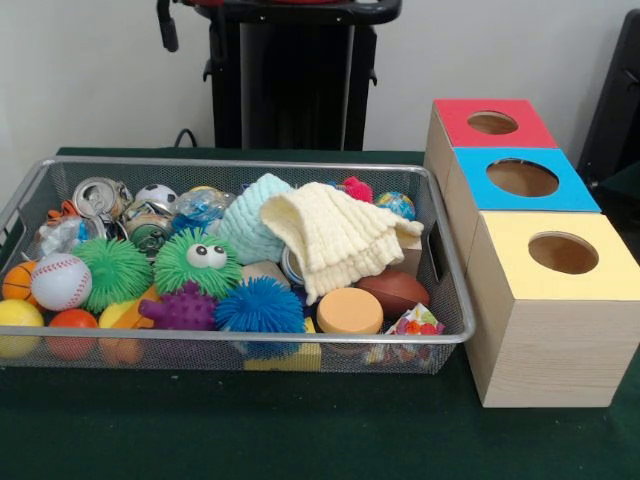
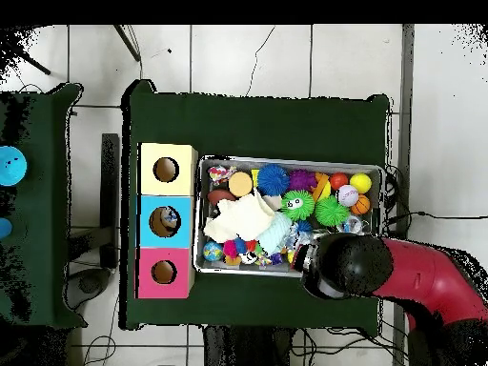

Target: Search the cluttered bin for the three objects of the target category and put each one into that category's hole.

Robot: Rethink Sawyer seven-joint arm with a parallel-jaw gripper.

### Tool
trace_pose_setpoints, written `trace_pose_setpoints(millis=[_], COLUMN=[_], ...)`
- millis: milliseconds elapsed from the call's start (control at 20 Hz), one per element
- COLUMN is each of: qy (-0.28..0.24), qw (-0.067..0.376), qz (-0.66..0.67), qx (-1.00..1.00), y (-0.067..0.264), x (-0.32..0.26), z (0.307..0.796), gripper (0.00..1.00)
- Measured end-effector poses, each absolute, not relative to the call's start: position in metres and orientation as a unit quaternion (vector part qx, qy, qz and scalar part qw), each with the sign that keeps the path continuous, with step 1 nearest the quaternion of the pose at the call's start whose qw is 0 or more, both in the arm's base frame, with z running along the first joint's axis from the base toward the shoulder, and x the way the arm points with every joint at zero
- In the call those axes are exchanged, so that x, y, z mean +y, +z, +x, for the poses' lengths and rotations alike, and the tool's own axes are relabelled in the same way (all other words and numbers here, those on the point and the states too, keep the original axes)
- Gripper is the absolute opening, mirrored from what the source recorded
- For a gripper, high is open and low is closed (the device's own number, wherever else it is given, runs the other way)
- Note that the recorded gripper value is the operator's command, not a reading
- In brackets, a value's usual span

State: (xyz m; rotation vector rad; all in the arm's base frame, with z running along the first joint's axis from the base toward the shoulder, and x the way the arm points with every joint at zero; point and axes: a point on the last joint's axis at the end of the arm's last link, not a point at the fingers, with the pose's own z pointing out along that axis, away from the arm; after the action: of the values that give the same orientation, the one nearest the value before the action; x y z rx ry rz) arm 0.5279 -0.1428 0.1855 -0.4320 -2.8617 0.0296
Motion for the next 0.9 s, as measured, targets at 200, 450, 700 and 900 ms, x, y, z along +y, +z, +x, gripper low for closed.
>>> trace_pose_setpoints(millis=[200, 450, 700, 900], qy=[0.006, -0.005, -0.005, 0.001], qw=[0.128, 0.143, 0.157, 0.162], qz=[-0.145, -0.148, -0.149, -0.151], qx=[-0.981, -0.979, -0.976, -0.975], y=[0.181, 0.156, 0.114, 0.094], x=[-0.139, -0.140, -0.141, -0.138], z=[0.528, 0.534, 0.543, 0.544], gripper=[1.00, 1.00, 1.00, 1.00])
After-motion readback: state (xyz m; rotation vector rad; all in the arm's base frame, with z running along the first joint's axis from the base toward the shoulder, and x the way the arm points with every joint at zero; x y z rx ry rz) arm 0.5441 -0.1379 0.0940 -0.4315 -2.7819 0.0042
